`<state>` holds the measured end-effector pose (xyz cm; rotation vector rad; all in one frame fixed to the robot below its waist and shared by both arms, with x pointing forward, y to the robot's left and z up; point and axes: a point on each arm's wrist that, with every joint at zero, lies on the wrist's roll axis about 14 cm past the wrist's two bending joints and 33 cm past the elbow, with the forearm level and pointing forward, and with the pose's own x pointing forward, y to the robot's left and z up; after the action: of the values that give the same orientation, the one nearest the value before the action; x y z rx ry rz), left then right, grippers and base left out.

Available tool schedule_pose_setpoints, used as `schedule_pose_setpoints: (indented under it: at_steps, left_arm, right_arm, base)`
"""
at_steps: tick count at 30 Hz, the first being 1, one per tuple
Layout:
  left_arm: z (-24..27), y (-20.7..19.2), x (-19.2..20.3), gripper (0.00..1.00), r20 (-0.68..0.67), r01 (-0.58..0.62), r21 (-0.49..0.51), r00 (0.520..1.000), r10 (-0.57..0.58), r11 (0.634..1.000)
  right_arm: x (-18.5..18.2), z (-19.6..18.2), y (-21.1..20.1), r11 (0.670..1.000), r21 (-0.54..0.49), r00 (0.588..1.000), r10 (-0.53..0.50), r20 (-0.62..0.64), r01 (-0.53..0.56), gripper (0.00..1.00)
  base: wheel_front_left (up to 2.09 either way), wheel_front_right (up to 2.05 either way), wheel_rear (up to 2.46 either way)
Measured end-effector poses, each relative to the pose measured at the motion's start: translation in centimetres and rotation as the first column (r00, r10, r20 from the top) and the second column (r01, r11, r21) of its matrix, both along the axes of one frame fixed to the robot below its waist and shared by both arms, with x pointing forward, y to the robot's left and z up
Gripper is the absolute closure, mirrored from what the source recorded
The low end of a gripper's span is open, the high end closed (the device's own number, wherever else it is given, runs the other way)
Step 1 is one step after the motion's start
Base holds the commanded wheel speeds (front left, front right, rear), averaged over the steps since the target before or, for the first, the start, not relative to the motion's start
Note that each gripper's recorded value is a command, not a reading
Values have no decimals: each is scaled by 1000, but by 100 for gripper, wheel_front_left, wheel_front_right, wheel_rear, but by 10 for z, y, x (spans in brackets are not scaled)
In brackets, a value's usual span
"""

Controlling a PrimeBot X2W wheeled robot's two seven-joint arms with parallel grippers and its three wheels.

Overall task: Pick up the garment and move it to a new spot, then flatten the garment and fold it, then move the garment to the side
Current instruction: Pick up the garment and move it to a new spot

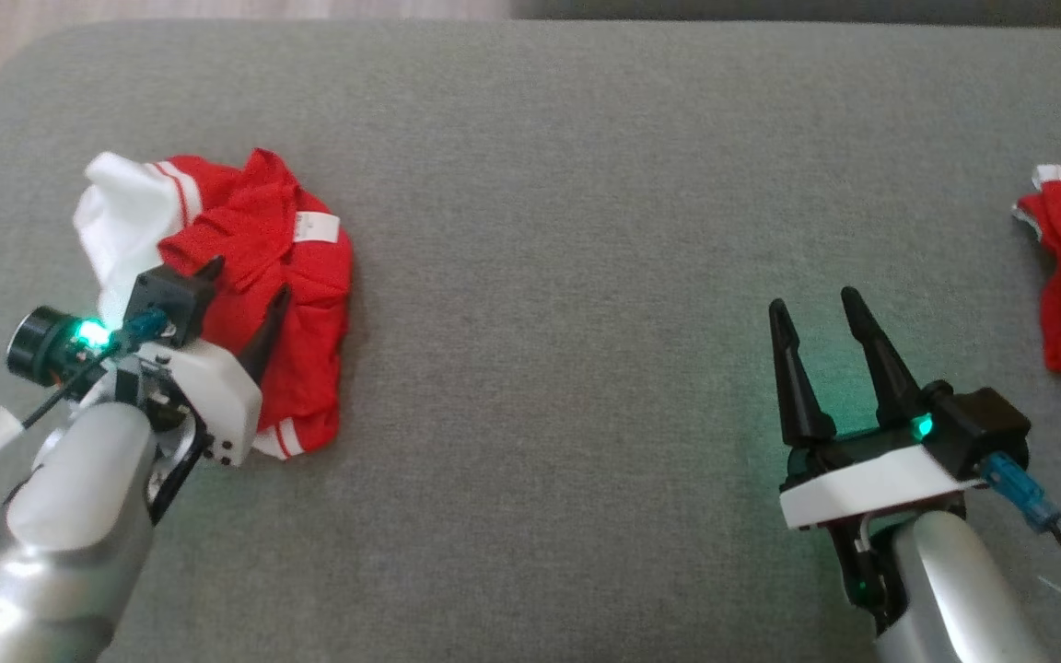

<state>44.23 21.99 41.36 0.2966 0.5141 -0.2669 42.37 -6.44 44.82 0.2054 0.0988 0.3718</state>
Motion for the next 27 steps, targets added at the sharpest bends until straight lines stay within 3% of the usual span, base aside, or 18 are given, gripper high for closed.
schedule_pose_setpoints:
  at_steps: [10,11,12,19,27]
  left_arm:
    - [-24,17,14,3,-69,-36,56,997,40,998]
    - [-25,18,15,72,-68,-38,56,997,42,998]
    - [-25,18,15,100,-63,-41,50,997,44,998]
    - [14,0,33,100,151,-3,-41,988,10,999]
    - [121,-49,57,100,489,135,-148,871,-46,980]
  right_arm:
    - [5,-5,-19,999,-8,999,-53,-9,53,0]
    - [5,-5,-20,998,-8,998,-56,-9,56,0]
    - [5,-5,-21,998,-9,998,-59,-8,59,0]
    - [2,2,-26,997,-15,997,-71,6,71,0]
    - [-5,22,-31,996,-2,995,-88,50,88,0]
  base:
    - [0,0,0]
    - [0,0,0]
    - [0,0,0]
    - [0,0,0]
    - [0,0,0]
